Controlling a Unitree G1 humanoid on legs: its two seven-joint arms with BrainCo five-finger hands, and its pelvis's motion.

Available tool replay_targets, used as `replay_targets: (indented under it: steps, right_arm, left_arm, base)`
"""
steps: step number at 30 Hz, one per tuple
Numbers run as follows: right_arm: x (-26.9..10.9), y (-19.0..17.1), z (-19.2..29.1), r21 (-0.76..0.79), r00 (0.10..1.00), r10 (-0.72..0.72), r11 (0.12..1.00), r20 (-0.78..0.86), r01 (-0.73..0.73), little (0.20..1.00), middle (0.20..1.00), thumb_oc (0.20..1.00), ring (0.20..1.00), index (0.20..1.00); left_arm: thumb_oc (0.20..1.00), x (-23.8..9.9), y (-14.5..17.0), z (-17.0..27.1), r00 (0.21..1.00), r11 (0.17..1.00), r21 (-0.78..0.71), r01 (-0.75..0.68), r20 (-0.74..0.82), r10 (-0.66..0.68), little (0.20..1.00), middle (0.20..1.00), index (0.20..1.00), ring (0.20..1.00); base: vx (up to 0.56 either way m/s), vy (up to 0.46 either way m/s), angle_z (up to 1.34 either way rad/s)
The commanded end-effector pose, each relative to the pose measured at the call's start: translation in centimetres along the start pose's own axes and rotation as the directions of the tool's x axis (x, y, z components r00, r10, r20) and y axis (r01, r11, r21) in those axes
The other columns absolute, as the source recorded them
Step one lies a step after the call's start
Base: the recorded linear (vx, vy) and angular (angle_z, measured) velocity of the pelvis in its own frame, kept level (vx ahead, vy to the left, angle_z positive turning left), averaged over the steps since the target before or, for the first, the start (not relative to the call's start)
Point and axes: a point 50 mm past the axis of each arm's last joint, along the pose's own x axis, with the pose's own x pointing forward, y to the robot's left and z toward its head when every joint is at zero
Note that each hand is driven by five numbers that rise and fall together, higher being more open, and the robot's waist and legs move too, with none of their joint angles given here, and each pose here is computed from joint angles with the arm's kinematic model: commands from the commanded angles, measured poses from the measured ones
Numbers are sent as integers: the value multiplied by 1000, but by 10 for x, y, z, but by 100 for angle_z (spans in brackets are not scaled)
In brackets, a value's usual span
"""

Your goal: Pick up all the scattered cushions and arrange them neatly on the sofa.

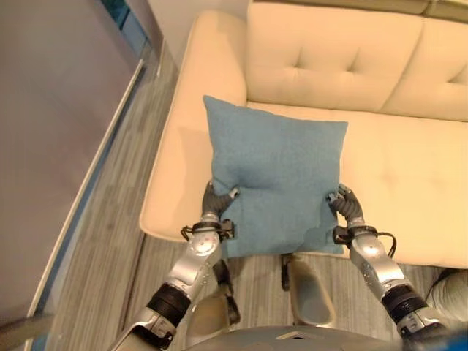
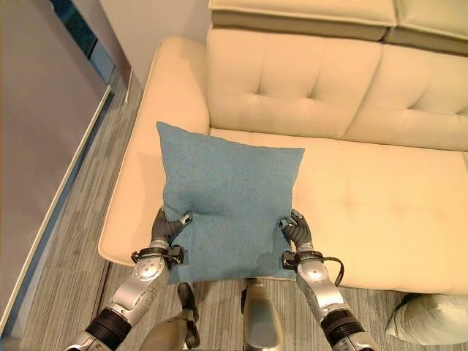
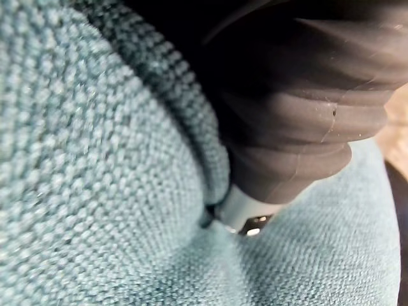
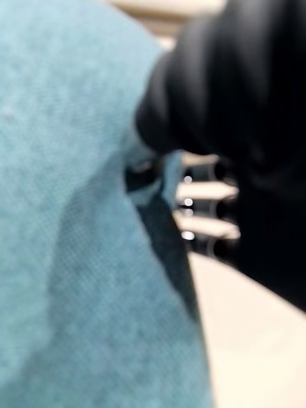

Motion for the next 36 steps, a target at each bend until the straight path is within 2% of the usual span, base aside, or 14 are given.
replay_targets:
  steps: [1, 9, 14, 21, 26, 36]
  right_arm:
    - [5, 48, 46, 22, 958, 179, 982, 223, -188, 200, 200, 200, 200, 200]
    - [3, 39, 53, 9, 959, 111, 993, 262, -117, 200, 200, 200, 200, 200]
    - [1, 34, 53, -10, 962, 87, 996, 259, -88, 200, 200, 200, 200, 200]
    - [-3, 10, 55, 2, 961, 8, 1000, 275, -8, 200, 200, 200, 200, 200]
    - [-2, 12, 54, -1, 963, -4, 1000, 271, 5, 200, 200, 200, 200, 200]
    - [1, 29, 59, -4, 956, 28, 1000, 291, -28, 200, 200, 200, 200, 200]
  left_arm:
    - [200, -5, -39, 50, 960, 972, -147, 185, 237, -147, 200, 200, 200, 200]
    - [200, -2, -34, 47, 970, 975, -159, 153, 212, -117, 200, 200, 200, 200]
    - [200, -5, -25, 38, 984, 969, -226, 103, 165, -66, 200, 200, 200, 200]
    - [200, -5, -40, 33, 983, 957, -249, 151, 138, -120, 200, 200, 200, 200]
    - [200, -5, -45, 31, 985, 961, -237, 146, 125, -118, 200, 200, 200, 200]
    - [200, 0, -34, 35, 987, 975, -200, 102, 146, -73, 200, 200, 200, 200]
  base:
    - [12, 114, -23]
    - [19, 8, -56]
    - [95, -234, -36]
    - [31, -313, 13]
    - [90, -82, 8]
    - [77, 24, -51]
